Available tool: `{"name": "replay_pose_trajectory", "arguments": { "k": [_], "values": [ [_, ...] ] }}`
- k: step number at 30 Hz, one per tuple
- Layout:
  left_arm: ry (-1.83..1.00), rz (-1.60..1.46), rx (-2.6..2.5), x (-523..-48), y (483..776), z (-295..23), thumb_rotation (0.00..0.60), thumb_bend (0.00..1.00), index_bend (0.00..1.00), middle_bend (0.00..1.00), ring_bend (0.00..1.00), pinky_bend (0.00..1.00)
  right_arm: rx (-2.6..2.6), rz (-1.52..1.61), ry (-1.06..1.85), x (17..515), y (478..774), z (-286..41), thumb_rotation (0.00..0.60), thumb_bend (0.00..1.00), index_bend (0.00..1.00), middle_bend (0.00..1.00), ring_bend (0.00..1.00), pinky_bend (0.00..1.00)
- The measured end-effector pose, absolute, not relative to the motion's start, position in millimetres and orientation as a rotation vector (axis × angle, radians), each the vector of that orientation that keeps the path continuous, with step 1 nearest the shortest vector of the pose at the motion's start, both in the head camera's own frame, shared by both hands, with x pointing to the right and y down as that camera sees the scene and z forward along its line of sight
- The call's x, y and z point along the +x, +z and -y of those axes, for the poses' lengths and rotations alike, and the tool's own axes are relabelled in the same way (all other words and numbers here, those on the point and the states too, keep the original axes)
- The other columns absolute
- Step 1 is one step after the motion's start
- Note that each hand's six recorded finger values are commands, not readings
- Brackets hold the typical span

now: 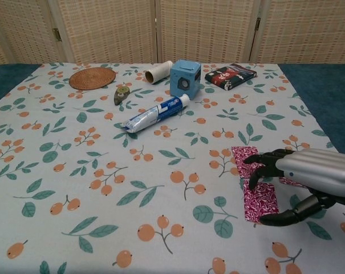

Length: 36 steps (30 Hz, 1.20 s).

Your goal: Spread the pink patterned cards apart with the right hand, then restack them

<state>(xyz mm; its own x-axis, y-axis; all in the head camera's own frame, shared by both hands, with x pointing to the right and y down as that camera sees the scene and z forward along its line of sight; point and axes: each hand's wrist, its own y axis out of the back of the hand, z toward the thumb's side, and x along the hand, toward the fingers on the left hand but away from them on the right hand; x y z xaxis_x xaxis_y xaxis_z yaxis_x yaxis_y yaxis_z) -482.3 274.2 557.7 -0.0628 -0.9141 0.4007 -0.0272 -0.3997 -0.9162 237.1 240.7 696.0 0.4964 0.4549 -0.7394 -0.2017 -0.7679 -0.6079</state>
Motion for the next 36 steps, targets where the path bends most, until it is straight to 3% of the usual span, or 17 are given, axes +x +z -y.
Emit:
{"name": "replay_pose_trajectory", "arguments": {
  "k": [8, 13, 22, 28, 36],
  "values": [
    [-1.547, -1.044, -1.488, -480.6, 557.6, -273.1, 0.600, 0.22, 0.14, 0.00, 0.03, 0.00, -2.097, 0.272, 1.258, 241.5, 677.1, -241.4, 0.146, 0.21, 0.26, 0.06, 0.00, 0.00],
    [-1.541, -1.043, -1.493, -479.0, 558.0, -272.2, 0.600, 0.22, 0.14, 0.00, 0.03, 0.00, -2.087, 0.375, 1.272, 245.6, 672.1, -221.3, 0.185, 0.22, 0.26, 0.06, 0.00, 0.00],
    [-1.537, -1.047, -1.495, -479.2, 556.7, -273.5, 0.600, 0.22, 0.14, 0.00, 0.03, 0.00, -2.063, 0.495, 1.337, 246.2, 681.6, -186.7, 0.269, 0.22, 0.26, 0.07, 0.00, 0.00],
    [-1.538, -1.046, -1.495, -479.9, 556.6, -274.0, 0.600, 0.22, 0.14, 0.00, 0.03, 0.00, -2.049, 0.526, 1.381, 238.1, 692.6, -172.1, 0.405, 0.22, 0.26, 0.07, 0.00, 0.00],
    [-1.545, -1.051, -1.496, -481.9, 557.5, -276.0, 0.600, 0.22, 0.14, 0.00, 0.03, 0.00, -2.010, 0.490, 1.412, 226.1, 705.3, -162.9, 0.425, 0.22, 0.26, 0.07, 0.00, 0.00]
  ]
}}
